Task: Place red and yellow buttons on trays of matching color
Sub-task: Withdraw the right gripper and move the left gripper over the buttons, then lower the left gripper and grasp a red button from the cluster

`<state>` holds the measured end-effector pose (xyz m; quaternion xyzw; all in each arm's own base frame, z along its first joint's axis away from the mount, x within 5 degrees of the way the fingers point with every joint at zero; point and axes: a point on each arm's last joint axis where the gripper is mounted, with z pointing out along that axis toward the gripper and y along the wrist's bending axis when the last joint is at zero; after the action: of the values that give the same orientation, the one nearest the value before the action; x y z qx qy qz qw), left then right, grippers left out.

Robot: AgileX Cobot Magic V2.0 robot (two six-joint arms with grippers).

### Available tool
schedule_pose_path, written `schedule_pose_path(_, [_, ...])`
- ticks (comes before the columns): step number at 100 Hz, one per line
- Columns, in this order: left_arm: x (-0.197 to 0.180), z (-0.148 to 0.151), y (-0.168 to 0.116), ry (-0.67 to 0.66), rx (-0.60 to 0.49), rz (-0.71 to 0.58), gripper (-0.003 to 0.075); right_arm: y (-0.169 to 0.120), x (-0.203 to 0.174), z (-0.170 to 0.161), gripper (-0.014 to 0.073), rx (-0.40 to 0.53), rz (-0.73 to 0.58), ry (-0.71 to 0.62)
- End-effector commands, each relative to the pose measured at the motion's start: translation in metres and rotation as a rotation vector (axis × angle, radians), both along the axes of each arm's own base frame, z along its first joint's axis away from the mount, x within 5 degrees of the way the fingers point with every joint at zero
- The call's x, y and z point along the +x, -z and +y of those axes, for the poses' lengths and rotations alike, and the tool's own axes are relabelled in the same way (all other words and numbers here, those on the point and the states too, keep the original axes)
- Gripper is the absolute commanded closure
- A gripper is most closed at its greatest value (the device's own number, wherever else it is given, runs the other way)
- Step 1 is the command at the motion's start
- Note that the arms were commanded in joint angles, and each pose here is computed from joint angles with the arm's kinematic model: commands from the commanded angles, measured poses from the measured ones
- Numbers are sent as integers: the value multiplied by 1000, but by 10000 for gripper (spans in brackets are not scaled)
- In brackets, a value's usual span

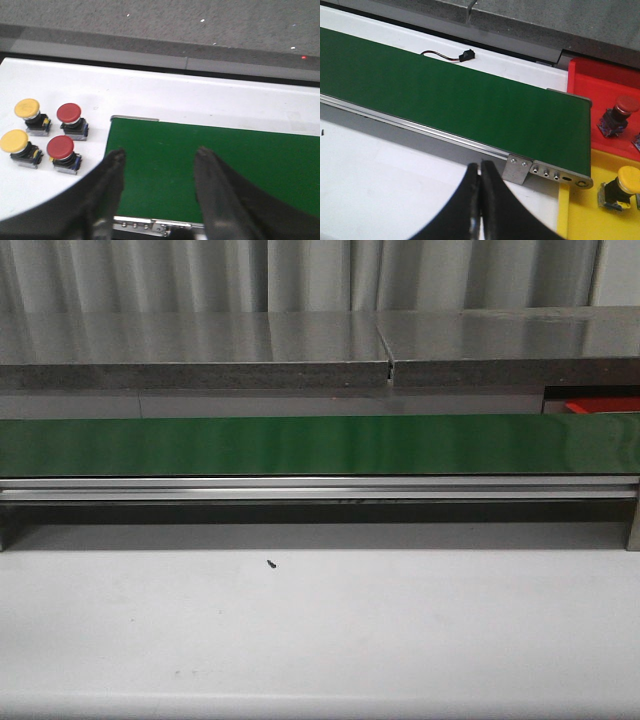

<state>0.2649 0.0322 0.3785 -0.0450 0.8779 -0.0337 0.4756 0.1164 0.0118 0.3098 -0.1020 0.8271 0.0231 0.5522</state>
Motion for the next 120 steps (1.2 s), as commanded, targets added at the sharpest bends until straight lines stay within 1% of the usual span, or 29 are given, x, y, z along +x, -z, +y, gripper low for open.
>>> schedule_pose_path(1, [12,12,-10,-50,-13,-48,175,-14,2,-1,661,9,-85,21])
schedule_pose_path(6, [20,20,-3,-71,-16,-27,125,-14,2,-1,661,9,-85,21])
schedule_pose_path(11, [27,27,6,-91,-21,-2,108,-14,2,-1,661,9,-85,21])
schedule_pose_path(28, [42,40,28,-119,-36,67,109,-14,2,-1,661,9,-85,21])
schedule_pose_path(34, [48,43,35,-137,-57,79,109,-14,2,-1,661,9,-85,21])
schedule_pose_path(47, [64,63,53,-225,-135,135,109,-14,2,-1,661,9,-85,21])
schedule_pose_path(59, [80,84,64,-258,-155,192,109,-14,2,-1,661,9,-85,21])
schedule_pose_path(74, [106,102,82,-267,-194,269,109,-14,2,-1,661,9,-85,21])
schedule_pose_path(93, [136,113,101,-255,-211,319,109,-14,2,-1,661,9,-85,21])
schedule_pose_path(120, [161,123,124,-249,-230,367,110,-14,2,-1,661,9,-85,21])
